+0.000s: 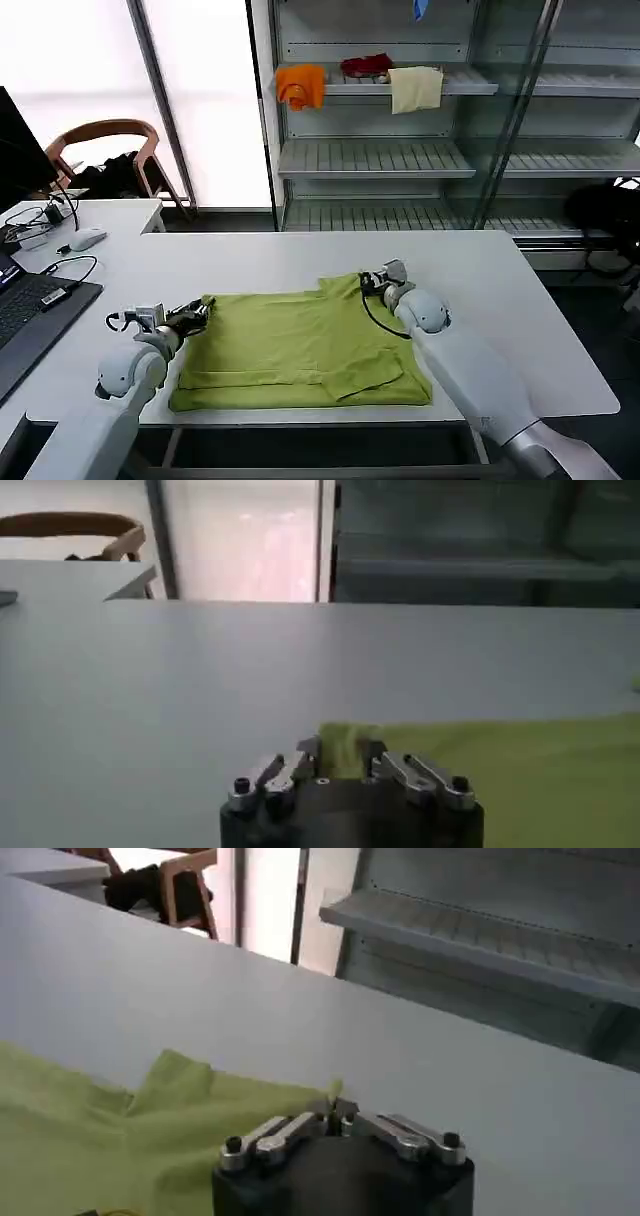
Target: Fold and organize the clothes.
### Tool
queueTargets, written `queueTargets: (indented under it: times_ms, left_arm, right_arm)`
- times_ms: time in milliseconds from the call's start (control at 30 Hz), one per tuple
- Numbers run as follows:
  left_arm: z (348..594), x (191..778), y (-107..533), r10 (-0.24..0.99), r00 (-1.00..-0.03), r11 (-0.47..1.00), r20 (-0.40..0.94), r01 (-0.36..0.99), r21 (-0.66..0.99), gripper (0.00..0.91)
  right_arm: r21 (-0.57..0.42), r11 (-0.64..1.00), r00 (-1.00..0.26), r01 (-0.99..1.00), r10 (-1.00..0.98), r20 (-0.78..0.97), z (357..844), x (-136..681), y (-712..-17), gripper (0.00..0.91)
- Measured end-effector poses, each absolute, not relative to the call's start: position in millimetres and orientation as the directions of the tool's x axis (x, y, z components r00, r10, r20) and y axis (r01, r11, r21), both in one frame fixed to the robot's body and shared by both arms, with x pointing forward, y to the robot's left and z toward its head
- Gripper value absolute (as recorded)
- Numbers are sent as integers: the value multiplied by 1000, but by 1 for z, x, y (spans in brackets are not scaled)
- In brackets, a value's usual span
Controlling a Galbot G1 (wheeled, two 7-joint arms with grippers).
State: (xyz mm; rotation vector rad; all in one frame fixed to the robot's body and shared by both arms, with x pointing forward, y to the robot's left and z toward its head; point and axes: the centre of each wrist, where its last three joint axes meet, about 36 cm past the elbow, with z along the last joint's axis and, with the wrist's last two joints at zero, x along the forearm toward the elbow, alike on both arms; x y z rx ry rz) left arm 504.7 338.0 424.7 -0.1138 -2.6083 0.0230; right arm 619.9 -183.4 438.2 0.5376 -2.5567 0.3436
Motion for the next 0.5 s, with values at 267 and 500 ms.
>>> queueTargets:
  times_ms: [267, 500]
  left_arm:
    - [433, 506, 335, 90, -873, 996, 480, 80, -43, 0]
    - [444, 504, 333, 76, -889, 997, 452, 65, -39, 0]
  right_arm:
    - [-134, 890, -806, -436, -320, 498, 448, 618, -183, 0]
    - [-129, 890, -819, -437, -335, 466, 463, 609, -184, 0]
